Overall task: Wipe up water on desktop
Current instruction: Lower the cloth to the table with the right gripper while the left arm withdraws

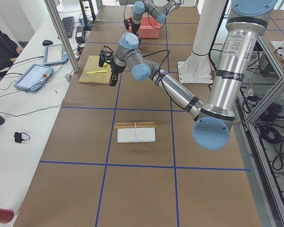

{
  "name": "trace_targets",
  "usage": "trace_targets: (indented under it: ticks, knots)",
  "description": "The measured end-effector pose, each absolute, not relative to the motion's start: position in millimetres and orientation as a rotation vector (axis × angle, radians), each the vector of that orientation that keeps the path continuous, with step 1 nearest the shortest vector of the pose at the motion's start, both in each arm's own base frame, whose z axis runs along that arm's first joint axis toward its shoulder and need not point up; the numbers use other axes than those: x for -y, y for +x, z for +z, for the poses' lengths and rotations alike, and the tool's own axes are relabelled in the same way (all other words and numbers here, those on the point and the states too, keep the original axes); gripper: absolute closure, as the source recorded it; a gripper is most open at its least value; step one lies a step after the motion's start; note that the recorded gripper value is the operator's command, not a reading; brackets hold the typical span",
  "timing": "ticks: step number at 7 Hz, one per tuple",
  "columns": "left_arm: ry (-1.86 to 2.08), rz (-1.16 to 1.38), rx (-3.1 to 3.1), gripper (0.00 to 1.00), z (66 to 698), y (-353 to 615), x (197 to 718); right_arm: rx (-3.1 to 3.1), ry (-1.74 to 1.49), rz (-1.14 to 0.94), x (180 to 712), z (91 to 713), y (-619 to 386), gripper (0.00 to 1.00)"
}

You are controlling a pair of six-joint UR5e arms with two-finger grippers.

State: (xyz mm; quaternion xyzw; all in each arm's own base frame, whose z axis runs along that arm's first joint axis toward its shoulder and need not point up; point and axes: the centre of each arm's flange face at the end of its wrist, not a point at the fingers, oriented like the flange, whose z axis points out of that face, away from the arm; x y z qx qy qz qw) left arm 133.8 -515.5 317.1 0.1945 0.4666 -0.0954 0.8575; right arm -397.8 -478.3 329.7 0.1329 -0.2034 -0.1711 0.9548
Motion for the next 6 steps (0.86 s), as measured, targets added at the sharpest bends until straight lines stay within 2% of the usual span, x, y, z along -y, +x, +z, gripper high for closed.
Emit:
trace_targets:
  ticks: [3,6]
  knots:
    - [0.401,-0.185,-0.963,0.02,334.6,118.4,519.1,0.38,0.195,-0.44,431.4,341.1,-446.6,1.0]
    - [0.403,-0.185,-0.936,0.02,349.8,107.6,528.9,0.468,0.153,-0.451,367.2,305.8,-501.2,1.0]
